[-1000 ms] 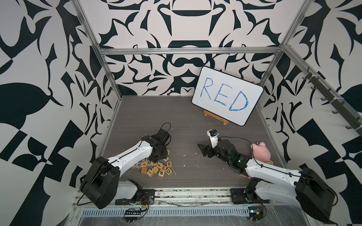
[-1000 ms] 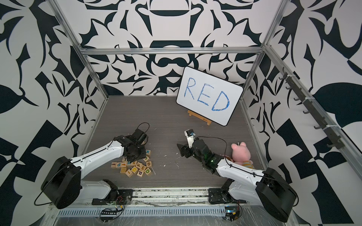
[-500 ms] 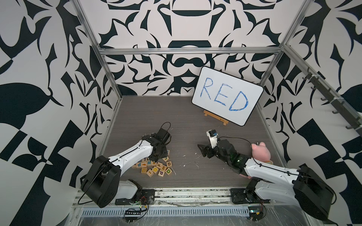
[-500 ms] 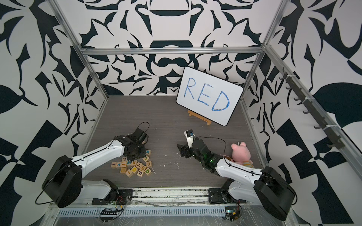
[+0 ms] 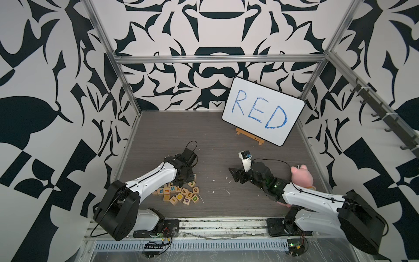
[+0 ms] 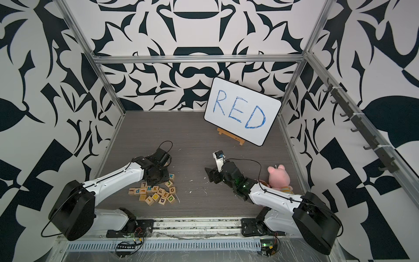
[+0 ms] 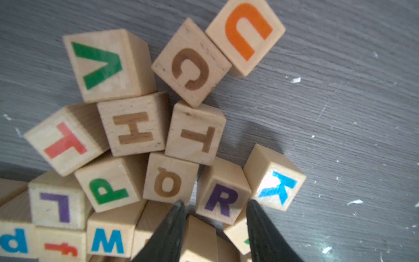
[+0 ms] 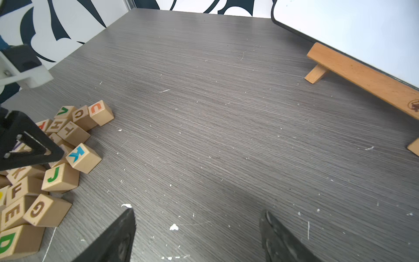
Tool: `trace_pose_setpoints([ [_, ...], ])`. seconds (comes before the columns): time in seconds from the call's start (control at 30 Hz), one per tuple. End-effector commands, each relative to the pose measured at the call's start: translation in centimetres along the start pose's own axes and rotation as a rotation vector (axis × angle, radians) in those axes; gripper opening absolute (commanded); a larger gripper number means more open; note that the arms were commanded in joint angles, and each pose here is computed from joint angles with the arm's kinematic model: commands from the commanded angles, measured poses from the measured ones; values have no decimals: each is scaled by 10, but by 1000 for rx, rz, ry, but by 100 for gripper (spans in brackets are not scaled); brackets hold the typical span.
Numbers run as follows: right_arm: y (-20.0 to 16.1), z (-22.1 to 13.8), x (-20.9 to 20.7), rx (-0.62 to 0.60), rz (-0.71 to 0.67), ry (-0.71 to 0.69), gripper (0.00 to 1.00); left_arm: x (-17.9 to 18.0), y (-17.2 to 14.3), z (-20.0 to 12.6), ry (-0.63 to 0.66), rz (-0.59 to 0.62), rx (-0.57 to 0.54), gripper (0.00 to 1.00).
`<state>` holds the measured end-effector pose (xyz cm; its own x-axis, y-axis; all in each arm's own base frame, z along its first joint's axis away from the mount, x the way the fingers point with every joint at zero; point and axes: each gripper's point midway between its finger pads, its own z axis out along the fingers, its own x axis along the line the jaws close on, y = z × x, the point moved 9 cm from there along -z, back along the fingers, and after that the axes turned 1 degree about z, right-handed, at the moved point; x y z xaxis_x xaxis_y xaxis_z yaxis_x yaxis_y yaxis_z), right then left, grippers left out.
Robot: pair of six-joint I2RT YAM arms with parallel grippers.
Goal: Assemble the uppercase word "red" with letter blocks
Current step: Pick up the letter block from the center of the board.
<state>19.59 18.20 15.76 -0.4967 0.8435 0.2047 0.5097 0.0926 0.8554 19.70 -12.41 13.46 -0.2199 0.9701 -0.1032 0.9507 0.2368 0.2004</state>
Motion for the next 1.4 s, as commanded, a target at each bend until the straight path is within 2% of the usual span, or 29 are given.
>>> trace_pose_setpoints([
  [0.0, 15, 0, 5, -57, -3, 14, 84, 1, -1, -4, -27, 14, -9, 49],
  [0.5, 15, 0, 5, -55, -3, 13, 84, 1, -5, 5, 9, 43, 56, 44],
  [1.37, 14, 2, 5, -44, -9, 11, 84, -4, 6, 10, 45, 62, 22, 44],
])
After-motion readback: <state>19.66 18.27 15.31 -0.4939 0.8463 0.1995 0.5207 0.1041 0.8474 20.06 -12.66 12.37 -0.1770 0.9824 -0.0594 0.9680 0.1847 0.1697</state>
